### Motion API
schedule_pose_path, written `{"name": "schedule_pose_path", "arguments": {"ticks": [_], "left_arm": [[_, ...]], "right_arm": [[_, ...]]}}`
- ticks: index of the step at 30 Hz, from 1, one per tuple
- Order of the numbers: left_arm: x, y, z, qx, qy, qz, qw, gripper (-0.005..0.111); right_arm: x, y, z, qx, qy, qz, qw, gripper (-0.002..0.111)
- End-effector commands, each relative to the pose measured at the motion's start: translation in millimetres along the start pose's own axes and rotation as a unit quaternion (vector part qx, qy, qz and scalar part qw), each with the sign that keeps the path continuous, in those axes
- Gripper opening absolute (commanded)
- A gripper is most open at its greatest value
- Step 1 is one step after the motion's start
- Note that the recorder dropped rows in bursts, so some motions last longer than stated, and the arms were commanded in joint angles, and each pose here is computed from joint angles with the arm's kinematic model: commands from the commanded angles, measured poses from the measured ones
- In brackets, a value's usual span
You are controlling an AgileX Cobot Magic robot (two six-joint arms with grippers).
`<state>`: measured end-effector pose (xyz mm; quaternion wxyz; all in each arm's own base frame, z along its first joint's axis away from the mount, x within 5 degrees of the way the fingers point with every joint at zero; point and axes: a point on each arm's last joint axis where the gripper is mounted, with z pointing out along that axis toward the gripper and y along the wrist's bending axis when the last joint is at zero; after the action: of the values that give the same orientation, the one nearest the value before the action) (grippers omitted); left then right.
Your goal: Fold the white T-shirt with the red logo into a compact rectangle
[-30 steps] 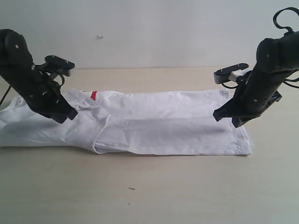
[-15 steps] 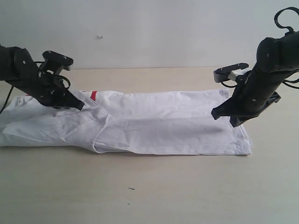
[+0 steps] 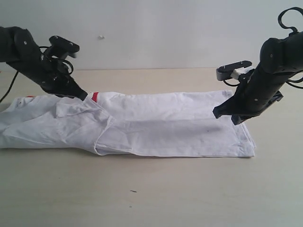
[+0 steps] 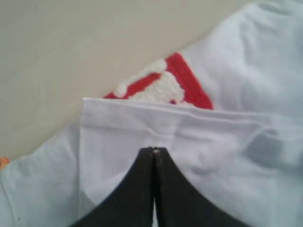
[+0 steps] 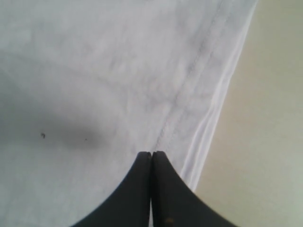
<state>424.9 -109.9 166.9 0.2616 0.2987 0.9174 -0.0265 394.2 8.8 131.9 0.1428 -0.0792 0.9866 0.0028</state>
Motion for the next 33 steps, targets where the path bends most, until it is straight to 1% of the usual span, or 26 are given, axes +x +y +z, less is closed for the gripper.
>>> {"name": "schedule_pose_path", "arguments": {"ticks": [1, 3, 6, 8, 9, 12, 17, 22, 23, 25, 29, 30, 31, 33], "left_arm": [[0.0, -20.9, -11.5, 0.054, 0.052, 0.094, 0.993, 0.004], [3.0, -29.3, -7.4, 0.062, 0.06, 0.105, 0.991, 0.015], [1.2, -37.6, 0.5, 0.058, 0.051, 0.111, 0.991, 0.038], [-1.9, -38.5, 6.3, 0.046, 0.033, 0.102, 0.993, 0.045], [-4.1, -37.7, 7.7, 0.038, 0.021, 0.101, 0.994, 0.046], [-3.1, -36.5, 15.9, 0.027, 0.016, 0.11, 0.993, 0.046], [5.1, -33.3, 26.0, 0.013, 0.047, 0.157, 0.986, 0.046], [8.7, -32.7, 34.1, 0.009, 0.053, 0.165, 0.985, 0.045], [10.3, -32.3, 37.3, 0.007, 0.057, 0.17, 0.984, 0.042], [11.2, -30.2, 40.1, -0.006, 0.058, 0.172, 0.983, 0.032], [8.6, -25.6, 39.2, -0.032, 0.05, 0.175, 0.983, 0.004], [7.0, -26.2, 38.2, -0.035, 0.046, 0.179, 0.982, 0.0], [4.9, -26.9, 36.5, -0.037, 0.039, 0.18, 0.982, 0.0], [-1.1, -28.3, 31.7, -0.044, 0.02, 0.183, 0.982, 0.004]], "right_arm": [[-1.5, 0.2, -3.7, -0.001, -0.008, -0.001, 1.0, 0.0], [-0.9, 0.3, -3.7, -0.001, -0.005, -0.001, 1.0, 0.0], [-0.7, 0.4, -3.7, -0.002, -0.004, -0.001, 1.0, 0.0], [-0.6, 0.4, -3.7, -0.002, -0.003, -0.001, 1.0, 0.0], [-0.6, 0.4, -3.7, -0.002, -0.003, -0.001, 1.0, 0.0], [-0.6, 0.4, -3.7, -0.002, -0.003, -0.001, 1.0, 0.0], [-1.3, 0.3, -3.7, -0.001, -0.007, -0.001, 1.0, 0.0], [-1.3, 0.3, -3.7, -0.001, -0.007, -0.001, 1.0, 0.0], [-1.3, 0.3, -3.7, -0.001, -0.007, -0.001, 1.0, 0.0], [-1.3, 0.3, -3.7, -0.001, -0.007, -0.001, 1.0, 0.0], [-1.3, 0.3, -3.7, -0.001, -0.007, -0.001, 1.0, 0.0], [-1.3, 0.4, -3.7, -0.002, -0.007, 0.0, 1.0, 0.0], [-1.3, 0.4, -3.7, -0.002, -0.007, 0.0, 1.0, 0.0], [-1.3, 0.4, -3.7, -0.002, -0.007, 0.0, 1.0, 0.0]]}}
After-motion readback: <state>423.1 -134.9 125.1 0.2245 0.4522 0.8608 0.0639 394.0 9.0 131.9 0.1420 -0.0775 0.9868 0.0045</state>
